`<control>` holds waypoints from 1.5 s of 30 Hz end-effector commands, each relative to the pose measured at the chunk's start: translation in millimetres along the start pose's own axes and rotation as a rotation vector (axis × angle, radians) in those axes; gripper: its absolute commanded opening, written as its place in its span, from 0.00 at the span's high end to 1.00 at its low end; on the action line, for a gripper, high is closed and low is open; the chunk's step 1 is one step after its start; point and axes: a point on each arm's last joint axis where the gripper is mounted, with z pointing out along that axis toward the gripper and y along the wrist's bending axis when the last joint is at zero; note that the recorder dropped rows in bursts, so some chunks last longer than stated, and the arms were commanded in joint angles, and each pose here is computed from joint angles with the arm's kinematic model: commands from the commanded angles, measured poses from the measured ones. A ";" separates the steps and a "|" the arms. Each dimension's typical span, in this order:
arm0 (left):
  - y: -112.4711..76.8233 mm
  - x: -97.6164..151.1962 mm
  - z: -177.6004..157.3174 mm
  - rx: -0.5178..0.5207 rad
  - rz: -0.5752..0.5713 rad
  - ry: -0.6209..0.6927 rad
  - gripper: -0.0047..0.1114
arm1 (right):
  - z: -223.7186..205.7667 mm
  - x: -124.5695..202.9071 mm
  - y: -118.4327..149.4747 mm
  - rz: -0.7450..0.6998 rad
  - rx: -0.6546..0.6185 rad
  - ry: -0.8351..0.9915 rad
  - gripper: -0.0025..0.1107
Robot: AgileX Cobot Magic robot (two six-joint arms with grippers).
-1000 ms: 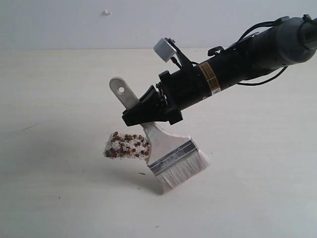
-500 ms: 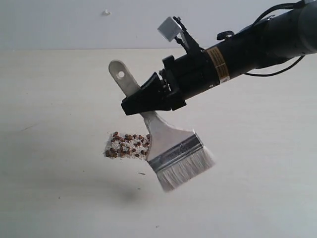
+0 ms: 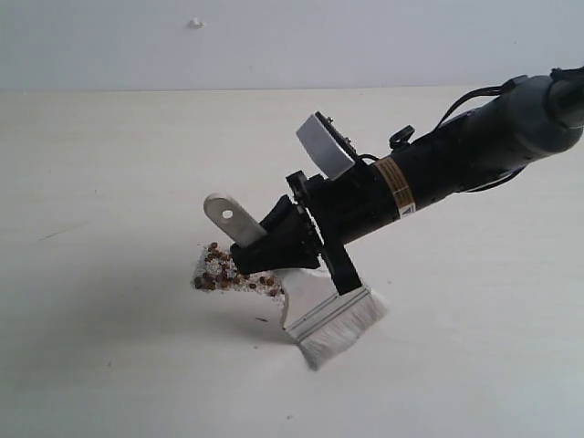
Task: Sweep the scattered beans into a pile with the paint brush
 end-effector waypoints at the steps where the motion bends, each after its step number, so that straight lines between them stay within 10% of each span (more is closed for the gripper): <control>1: -0.3 0.7 -0.3 0.009 -0.002 -0.003 0.96 | 1.6 1.1 -21.1 -0.077 0.041 0.028 0.98; 16: 0.5 2.7 -0.3 0.000 -0.001 0.018 0.96 | 5.9 -8.8 -62.0 -0.021 0.083 -0.014 0.98; 29: 0.5 2.7 -0.3 0.000 -0.001 0.018 0.96 | -35.5 -125.7 -18.5 0.074 0.181 -0.139 0.98; 38: 0.5 2.7 -0.3 0.000 -0.001 0.018 0.96 | -57.2 -168.3 22.5 0.021 1.067 -0.005 0.98; 45: 0.5 2.7 -0.3 0.000 -0.001 0.018 0.96 | -43.4 -126.2 52.7 0.011 1.593 0.162 0.98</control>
